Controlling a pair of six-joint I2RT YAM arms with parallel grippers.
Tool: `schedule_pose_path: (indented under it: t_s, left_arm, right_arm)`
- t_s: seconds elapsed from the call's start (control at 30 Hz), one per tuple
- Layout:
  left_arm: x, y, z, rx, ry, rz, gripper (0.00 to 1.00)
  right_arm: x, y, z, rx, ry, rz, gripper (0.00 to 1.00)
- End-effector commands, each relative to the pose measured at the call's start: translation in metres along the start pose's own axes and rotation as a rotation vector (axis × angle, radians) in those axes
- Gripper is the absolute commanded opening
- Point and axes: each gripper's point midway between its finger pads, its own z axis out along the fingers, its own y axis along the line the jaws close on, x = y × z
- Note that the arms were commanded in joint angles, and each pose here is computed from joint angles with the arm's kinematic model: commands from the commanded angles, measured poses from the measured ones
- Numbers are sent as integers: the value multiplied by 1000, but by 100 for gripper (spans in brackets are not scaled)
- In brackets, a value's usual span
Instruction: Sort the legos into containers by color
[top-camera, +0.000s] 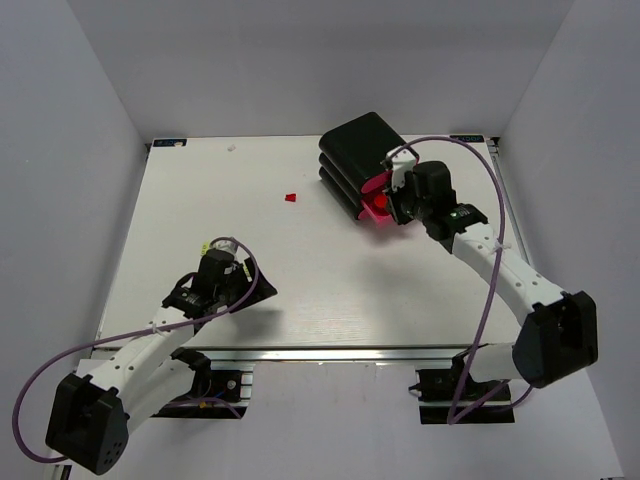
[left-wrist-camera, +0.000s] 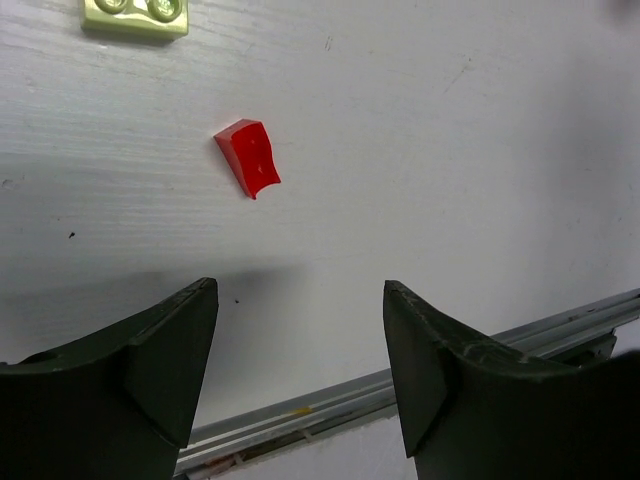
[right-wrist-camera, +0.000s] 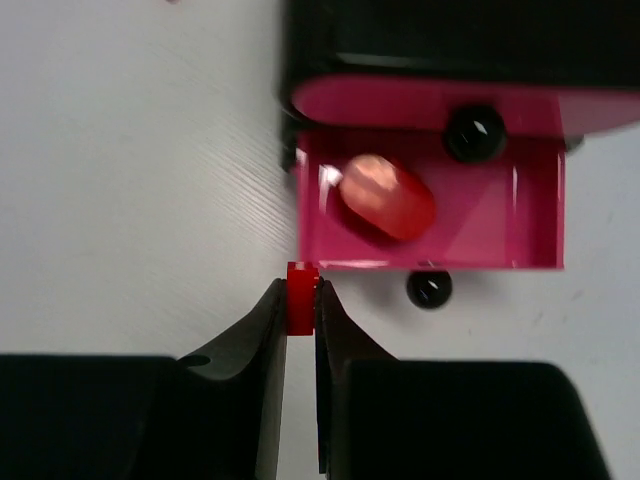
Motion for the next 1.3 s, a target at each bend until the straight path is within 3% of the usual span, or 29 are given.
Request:
schedule_pose_path:
  t_s: [0.0, 0.33, 0.5, 0.63, 0.8, 0.93, 1.0, 1.07, 1.1, 1.13, 1.17, 1.2, 1.23, 1.27]
  left_arm:
    - [-11, -5, 3, 12, -47, -5, 77]
    - [-8, 1, 2, 0, -50, 4, 78]
    - [-7, 1, 5, -1, -45, 5, 78]
    - [-10, 0, 6, 1, -49, 4, 79]
    - [-13, -2, 10, -3, -51, 3, 79]
    - [-13, -5, 15, -5, -40, 3, 79]
    - [-14, -5, 18, -12, -40, -7, 78]
    - [-15, -4, 21, -20, -40, -14, 76]
    - [-17, -4, 23, -23, -45, -18, 74]
    - [-20, -5, 24, -22, -50, -21, 71]
    - [-19, -3, 26, -36, -45, -26, 69]
    - [-21, -2, 28, -49, -47, -34, 63]
    - [-23, -5, 30, -48, -52, -35, 62]
    - [-24, -4, 31, -61, -54, -38, 62]
  right_arm:
    - [8, -39, 3, 118, 14, 42, 0]
    - [4, -103, 34, 209, 27, 51, 0]
    - [6, -112, 61, 165, 59, 65, 1]
    - [9, -119, 74, 156, 102, 80, 34]
    - [13, -124, 80, 149, 111, 98, 49]
    - [16, -127, 77, 143, 111, 114, 51]
    - [15, -129, 73, 141, 105, 126, 50]
    - [14, -124, 65, 126, 106, 140, 38]
    - [0, -120, 49, 109, 60, 137, 30]
    - [9, -109, 42, 80, 62, 144, 8]
    - [4, -100, 34, 51, 26, 138, 0]
    - [-19, -82, 6, -22, -72, 111, 0]
    - [3, -62, 3, -88, -59, 133, 0]
    - [-20, -52, -25, -113, -173, 97, 0]
